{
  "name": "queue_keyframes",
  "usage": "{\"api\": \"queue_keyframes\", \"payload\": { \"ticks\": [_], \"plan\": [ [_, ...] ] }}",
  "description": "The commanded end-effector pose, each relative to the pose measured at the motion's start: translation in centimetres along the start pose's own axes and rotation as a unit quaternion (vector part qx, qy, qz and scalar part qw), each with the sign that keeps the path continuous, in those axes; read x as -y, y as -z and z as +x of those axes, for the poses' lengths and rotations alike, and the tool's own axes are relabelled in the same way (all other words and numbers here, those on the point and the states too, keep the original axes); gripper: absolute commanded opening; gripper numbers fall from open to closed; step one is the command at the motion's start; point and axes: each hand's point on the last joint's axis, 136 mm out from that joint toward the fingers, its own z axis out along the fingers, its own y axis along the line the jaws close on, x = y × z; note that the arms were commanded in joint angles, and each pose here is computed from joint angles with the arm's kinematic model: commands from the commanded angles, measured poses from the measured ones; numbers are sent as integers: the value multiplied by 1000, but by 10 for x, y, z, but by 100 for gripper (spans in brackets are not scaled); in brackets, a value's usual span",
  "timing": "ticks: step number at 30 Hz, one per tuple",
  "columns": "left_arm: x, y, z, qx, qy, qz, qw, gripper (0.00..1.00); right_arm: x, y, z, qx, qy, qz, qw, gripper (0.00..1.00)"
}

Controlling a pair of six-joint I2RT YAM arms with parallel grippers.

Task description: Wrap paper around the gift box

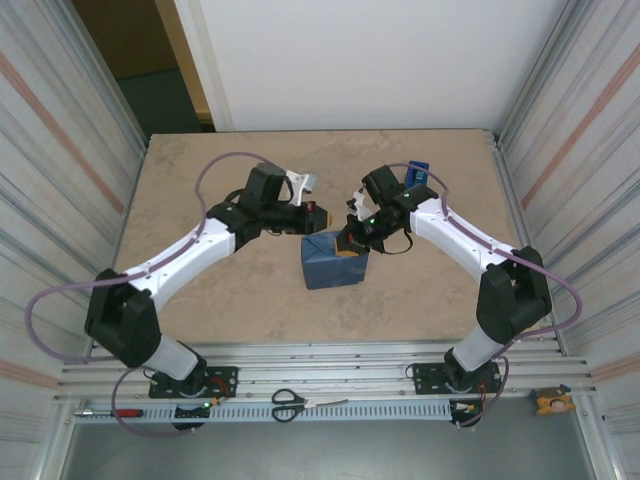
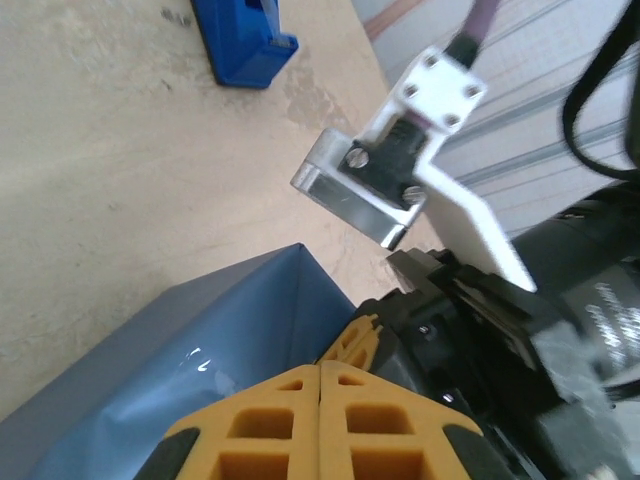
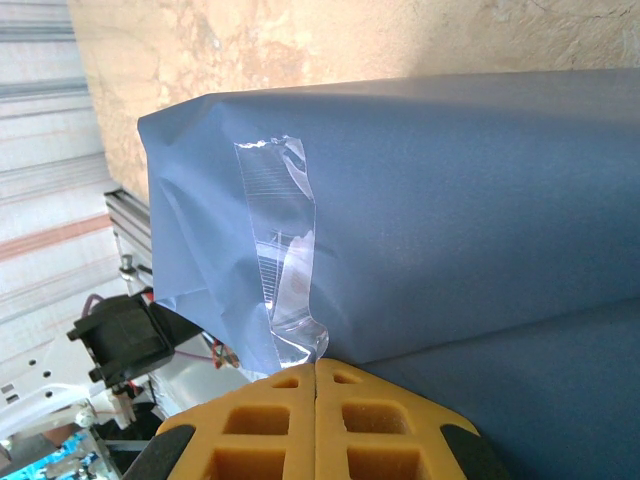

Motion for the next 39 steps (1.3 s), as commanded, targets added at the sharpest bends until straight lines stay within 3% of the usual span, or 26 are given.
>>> {"api": "queue_keyframes", "payload": {
  "ticks": [1,18,24,33,39],
  "plan": [
    [3,-15,11,-39,19,9,999,0,44,-15,13,-23,-45,84,995,0],
    [-50,-49,81,-126,53,-70,988,0,25,-11,7,-16,-36,52,998,0],
    [-65,-49,90,-134,59,-102,984,0,17,-9,6,-12,-35,35,999,0],
    [-76,-51,102,-159,54,-132,977,0,-27,9,-5,12,-15,-44,999,2],
    [-80,-57,115,-172,55,-140,973,0,-37,18,-4,20,-18,-71,997,9]
  ]
}}
